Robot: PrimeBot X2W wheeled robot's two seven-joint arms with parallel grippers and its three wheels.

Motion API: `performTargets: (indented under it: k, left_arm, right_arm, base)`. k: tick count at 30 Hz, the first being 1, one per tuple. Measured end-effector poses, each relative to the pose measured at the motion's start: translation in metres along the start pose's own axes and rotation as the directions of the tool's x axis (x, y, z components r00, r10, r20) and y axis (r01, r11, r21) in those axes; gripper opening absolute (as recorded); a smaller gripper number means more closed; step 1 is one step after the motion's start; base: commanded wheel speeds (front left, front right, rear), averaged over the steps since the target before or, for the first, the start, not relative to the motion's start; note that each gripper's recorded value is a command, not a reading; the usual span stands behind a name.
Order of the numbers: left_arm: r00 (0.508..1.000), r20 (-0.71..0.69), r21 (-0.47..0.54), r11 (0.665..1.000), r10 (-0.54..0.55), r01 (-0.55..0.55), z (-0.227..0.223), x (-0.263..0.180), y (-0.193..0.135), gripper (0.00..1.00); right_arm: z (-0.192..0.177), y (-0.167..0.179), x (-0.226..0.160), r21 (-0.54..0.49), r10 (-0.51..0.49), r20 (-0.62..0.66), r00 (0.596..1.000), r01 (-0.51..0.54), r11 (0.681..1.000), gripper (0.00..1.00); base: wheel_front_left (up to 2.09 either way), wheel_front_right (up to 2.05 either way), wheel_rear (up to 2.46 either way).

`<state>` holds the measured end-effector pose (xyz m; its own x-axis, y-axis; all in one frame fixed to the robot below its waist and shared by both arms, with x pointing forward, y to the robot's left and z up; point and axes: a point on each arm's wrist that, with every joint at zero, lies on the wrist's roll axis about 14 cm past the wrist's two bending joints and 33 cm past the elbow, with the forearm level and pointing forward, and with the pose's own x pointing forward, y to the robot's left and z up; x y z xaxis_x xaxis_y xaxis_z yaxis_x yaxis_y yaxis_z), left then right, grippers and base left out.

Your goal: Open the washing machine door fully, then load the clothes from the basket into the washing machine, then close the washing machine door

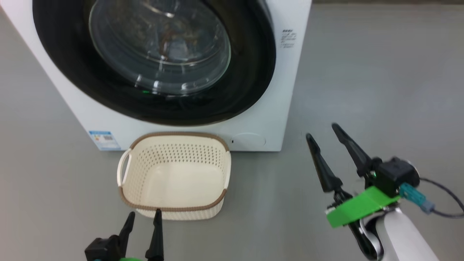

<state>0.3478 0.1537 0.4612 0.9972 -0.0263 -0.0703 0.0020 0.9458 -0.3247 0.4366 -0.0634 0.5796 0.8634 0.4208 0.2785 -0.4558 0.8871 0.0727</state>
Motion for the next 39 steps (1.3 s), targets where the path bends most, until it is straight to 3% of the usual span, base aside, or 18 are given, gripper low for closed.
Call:
performTargets:
  k: [9,23,39]
  left_arm:
    - [1.0,0.023,-0.001,1.0,-0.021,0.021,0.005,-0.009,-0.007,1.0]
    - [1.0,0.025,0.001,1.0,0.013,-0.013,0.004,-0.027,0.007,1.0]
    - [1.0,0.009,0.022,1.0,0.021,-0.021,-0.001,-0.034,0.015,1.0]
  right_arm:
    - [0.014,-0.03,-0.067,0.019,-0.185,0.017,0.983,0.185,0.983,1.0]
    - [0.0,-0.06,-0.136,0.002,-0.37,-0.046,0.928,0.37,0.929,1.0]
    - [-0.002,-0.072,-0.15,-0.046,-0.419,-0.057,0.906,0.417,0.908,1.0]
  base:
    - [0.0,0.0,0.0]
    - [0.0,0.0,0.0]
    - [0.0,0.0,0.0]
